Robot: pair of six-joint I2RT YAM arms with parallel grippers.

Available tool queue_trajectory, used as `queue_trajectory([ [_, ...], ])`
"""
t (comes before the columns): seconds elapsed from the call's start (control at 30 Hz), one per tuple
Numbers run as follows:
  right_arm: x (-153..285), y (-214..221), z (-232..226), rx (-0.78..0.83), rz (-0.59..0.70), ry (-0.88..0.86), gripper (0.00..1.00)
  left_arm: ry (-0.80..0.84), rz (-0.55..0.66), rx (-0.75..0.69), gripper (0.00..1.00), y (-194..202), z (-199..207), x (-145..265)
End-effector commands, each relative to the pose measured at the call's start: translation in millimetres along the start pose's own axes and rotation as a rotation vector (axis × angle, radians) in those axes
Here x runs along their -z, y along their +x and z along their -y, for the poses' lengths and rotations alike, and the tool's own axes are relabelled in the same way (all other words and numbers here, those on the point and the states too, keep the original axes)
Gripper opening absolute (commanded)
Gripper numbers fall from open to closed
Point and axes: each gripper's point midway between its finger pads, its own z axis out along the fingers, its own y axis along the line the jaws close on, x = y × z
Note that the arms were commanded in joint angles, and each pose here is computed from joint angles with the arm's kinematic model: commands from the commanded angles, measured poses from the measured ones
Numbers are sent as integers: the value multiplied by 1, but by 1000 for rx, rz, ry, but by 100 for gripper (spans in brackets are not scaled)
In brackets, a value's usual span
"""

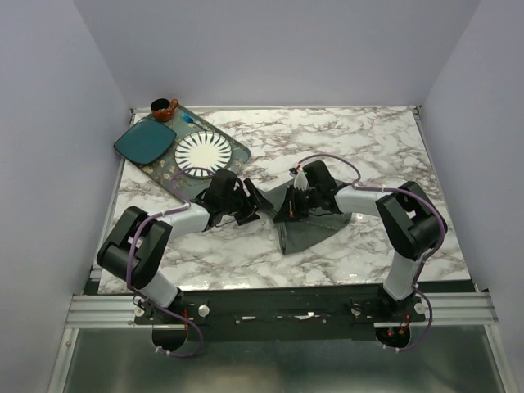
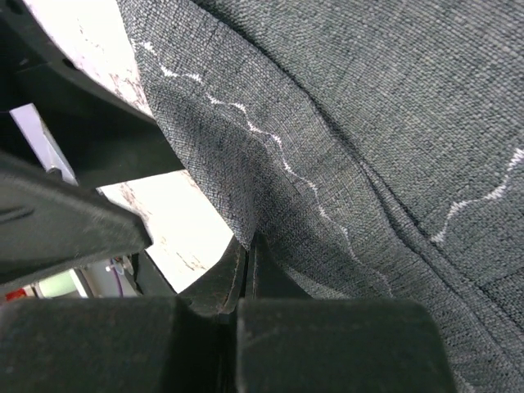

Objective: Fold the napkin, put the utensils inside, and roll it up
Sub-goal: Roll the napkin with the utensil

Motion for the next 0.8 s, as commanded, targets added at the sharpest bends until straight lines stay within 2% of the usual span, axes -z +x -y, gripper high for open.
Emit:
queue_trajectory([
  [0.0, -4, 6, -1, -3, -5, -44, 1, -1, 34, 13, 75, -12, 5, -16],
  [0.13, -4, 10, 3, 5, -14, -43, 0, -27, 41, 0, 71, -16, -5, -31],
  [0.47, -3, 12, 9, 45, -28, -9, 0, 18, 100, -98, 66, -34, 2, -50],
  [0.57, -1, 6, 9, 76, -12, 14, 1, -12, 90, -101, 55, -30, -8, -51],
  [0.6, 2, 8, 10, 72, -27, 32, 1, -10, 95, -106, 45, -31, -8, -50],
  [0.77, 8, 4, 18, 130, -24, 154, 1, -1, 84, -132, 23, -25, -5, -43],
])
